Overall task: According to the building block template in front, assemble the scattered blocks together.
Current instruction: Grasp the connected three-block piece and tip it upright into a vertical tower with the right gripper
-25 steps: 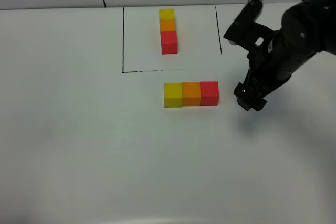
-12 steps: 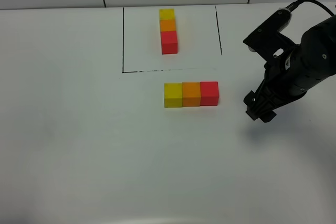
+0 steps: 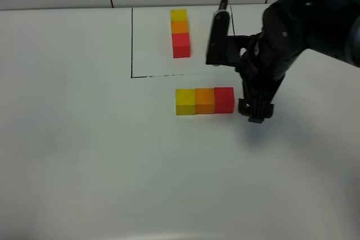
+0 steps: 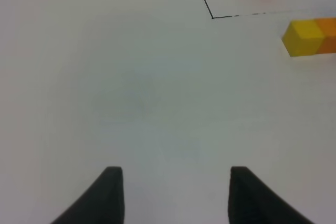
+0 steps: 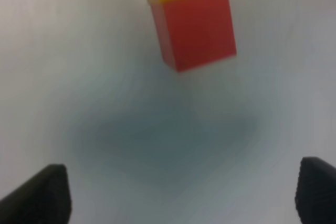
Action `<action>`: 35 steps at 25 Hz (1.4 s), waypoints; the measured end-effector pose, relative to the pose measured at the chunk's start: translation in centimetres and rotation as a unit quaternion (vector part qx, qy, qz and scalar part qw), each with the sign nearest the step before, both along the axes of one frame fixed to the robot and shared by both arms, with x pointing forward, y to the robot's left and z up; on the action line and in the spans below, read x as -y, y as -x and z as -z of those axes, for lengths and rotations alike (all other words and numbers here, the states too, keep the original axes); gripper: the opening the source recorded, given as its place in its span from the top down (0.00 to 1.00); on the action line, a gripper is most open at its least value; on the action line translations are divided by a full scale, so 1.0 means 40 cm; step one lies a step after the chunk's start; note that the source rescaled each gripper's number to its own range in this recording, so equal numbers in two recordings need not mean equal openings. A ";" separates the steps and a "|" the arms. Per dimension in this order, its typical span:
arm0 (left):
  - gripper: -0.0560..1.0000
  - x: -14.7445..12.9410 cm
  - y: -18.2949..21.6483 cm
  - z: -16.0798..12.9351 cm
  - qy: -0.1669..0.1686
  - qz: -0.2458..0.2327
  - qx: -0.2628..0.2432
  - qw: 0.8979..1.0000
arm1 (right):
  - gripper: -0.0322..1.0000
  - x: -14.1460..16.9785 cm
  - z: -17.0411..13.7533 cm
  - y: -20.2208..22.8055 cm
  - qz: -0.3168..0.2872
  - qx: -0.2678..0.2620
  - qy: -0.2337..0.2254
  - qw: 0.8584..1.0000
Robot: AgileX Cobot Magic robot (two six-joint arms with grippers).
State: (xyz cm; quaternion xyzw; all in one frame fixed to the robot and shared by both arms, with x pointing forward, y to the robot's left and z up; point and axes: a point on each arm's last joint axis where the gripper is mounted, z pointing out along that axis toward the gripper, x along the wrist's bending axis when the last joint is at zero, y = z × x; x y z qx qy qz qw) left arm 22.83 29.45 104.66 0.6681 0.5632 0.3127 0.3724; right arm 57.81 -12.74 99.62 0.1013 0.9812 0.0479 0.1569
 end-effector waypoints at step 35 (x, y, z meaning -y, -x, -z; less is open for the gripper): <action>0.91 0.000 0.000 0.000 0.000 0.000 0.000 1.000 | 0.71 -0.155 0.236 -0.164 -0.063 -0.099 0.020 0.993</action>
